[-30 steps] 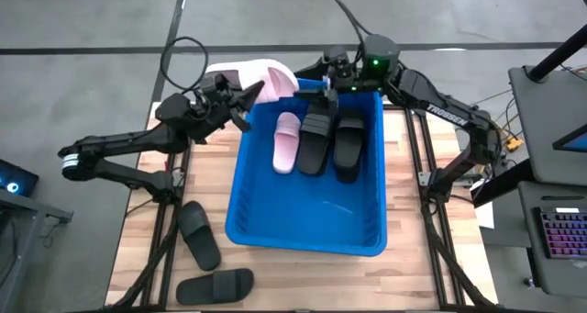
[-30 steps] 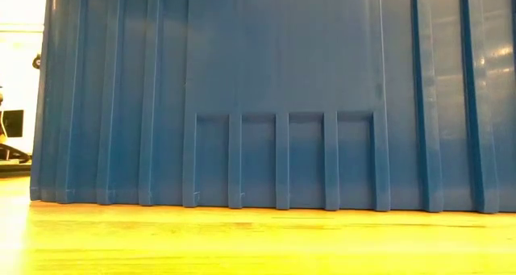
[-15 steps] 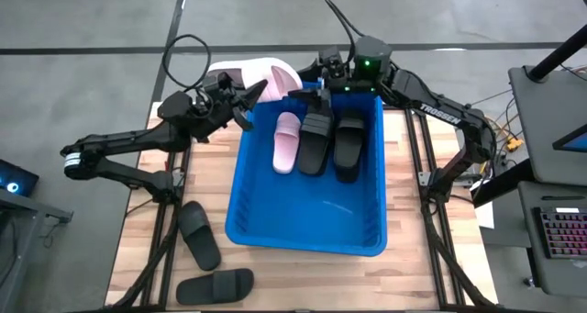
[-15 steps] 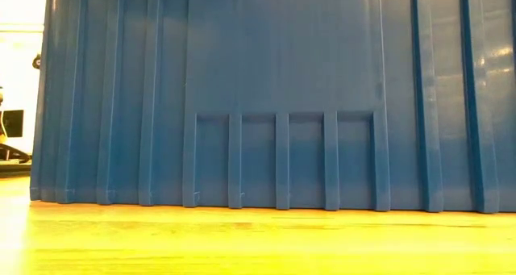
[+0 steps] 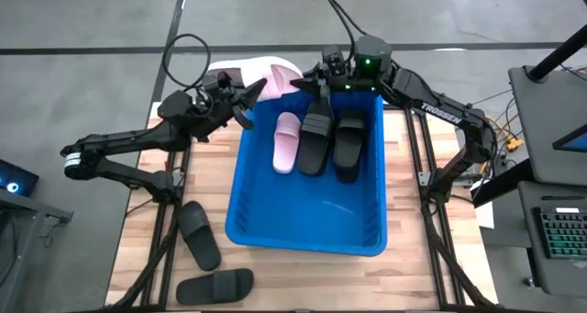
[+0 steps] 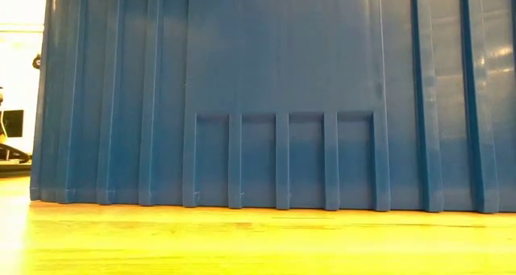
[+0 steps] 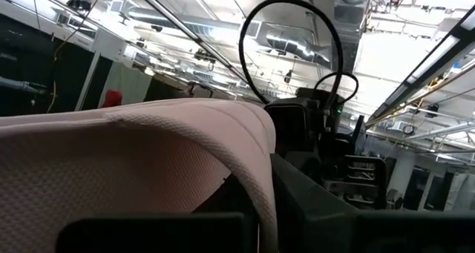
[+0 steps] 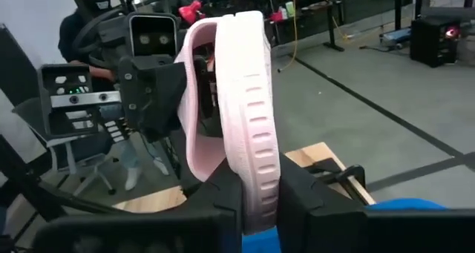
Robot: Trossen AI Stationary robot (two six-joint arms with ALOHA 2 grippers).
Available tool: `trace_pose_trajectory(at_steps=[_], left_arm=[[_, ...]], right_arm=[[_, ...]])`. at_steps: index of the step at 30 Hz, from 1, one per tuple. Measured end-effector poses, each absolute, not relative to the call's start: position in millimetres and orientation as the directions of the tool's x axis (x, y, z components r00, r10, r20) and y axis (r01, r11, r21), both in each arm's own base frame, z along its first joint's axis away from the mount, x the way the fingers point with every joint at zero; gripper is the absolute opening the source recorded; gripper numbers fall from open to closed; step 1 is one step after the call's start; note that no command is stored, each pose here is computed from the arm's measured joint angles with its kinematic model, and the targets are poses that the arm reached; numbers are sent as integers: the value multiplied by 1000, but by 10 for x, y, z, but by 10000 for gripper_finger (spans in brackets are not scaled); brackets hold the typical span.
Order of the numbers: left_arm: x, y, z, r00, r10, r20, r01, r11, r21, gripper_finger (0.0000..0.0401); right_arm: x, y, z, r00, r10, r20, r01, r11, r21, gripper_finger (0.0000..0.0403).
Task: Pick and place slides into bin
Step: Put the pink slide into the blue bin
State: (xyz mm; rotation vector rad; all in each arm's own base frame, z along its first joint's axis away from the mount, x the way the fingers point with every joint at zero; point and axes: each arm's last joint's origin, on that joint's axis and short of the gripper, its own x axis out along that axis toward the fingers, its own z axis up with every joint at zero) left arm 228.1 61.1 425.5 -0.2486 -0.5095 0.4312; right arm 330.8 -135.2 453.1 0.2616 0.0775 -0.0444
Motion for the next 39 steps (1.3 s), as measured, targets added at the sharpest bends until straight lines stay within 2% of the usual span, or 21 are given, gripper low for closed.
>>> trace_pose_trajectory(at_steps=[3, 6, 13, 16, 20, 24, 29, 34, 39], left_arm=[[2281, 611, 4259, 785, 456, 420, -340, 883, -324, 5], [2280, 609, 4251, 788, 453, 418, -380, 891, -248, 30], [2160, 574, 4317, 786, 438, 436, -455, 888, -71, 149], [2095, 559, 4314, 802, 442, 401, -477, 879, -14, 200], [1941, 530, 4356, 811, 460, 362, -500, 866, 21, 247], [1835, 507, 4351, 820, 465, 335, -518, 851, 87, 262], [1782, 485, 4342, 838, 462, 292, -534, 805, 258, 262], [1920, 512, 4258, 852, 463, 245, -522, 791, 321, 262], [2168, 507, 4114, 879, 444, 172, -456, 679, 576, 262]], right_arm=[[3308, -1351, 4533, 996, -35, -81, 55, 963, 263, 33], [3306, -1351, 4531, 996, -34, -84, 57, 952, 301, 32], [3181, -1421, 4511, 987, -51, -155, 110, 910, 399, 32], [3114, -1488, 4489, 979, -69, -194, 151, 881, 448, 31], [3022, -1628, 4365, 952, -83, -294, 225, 841, 491, 31], [2925, -1742, 4309, 932, -96, -350, 278, 808, 520, 31], [2810, -1874, 4268, 933, 6, -359, 247, 717, 652, 31], [2774, -1939, 4266, 940, 63, -336, 214, 659, 721, 31], [2773, -1932, 4243, 934, 148, -326, 179, 595, 783, 31]])
